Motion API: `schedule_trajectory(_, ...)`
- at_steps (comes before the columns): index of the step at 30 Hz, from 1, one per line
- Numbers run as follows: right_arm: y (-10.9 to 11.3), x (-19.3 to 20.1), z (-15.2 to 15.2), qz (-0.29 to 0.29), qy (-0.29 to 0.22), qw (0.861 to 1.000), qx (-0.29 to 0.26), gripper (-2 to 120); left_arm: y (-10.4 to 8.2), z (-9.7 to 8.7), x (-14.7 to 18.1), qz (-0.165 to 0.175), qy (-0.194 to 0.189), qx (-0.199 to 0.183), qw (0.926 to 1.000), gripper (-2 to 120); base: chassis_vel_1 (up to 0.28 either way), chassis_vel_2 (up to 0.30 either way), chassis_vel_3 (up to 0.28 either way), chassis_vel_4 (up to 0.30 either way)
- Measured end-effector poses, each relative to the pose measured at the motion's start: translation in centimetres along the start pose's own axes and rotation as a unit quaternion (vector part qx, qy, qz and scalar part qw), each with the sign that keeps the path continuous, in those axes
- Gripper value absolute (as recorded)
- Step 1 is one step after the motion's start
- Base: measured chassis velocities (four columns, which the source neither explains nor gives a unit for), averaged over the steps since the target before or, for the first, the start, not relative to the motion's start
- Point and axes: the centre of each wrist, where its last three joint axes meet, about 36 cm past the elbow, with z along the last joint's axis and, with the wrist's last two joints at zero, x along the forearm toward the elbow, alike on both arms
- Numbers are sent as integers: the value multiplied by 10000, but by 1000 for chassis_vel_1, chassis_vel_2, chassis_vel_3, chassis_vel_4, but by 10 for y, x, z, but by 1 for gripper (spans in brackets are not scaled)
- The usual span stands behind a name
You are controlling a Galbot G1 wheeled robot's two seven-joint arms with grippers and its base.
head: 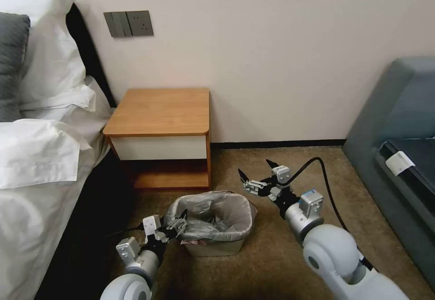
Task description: Pick up the garbage bag from the table and place it over the trash can.
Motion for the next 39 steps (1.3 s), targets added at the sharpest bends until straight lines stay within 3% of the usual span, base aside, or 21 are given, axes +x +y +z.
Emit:
schedule_trajectory(10, 10, 1, 11, -49, 79, 10000, -6, 100, 3, -4, 0, 151, -130, -146, 9997, 100, 0, 0, 0, 0)
schedule_trajectory(19, 10, -2, 12, -70, 52, 10000, -12, 100, 4, -2, 1, 473, -283, -52, 9985, 100, 0, 0, 0, 0)
schedule_trajectory(25, 9, -3, 14, -91, 46, 9999, -8, 100, 15, 10, -4, 235, -798, -545, 9950, 100, 0, 0, 0, 0)
schedule_trajectory(28, 9, -5, 13, -121, 21, 9999, -8, 100, 24, 22, -7, 205, -1289, -953, 9869, 100, 0, 0, 0, 0)
schedule_trajectory(39, 19, -7, 13, -349, 24, 9994, -7, 100, 26, 37, -8, 440, -1235, -931, 9870, 98, 0, 0, 0, 0)
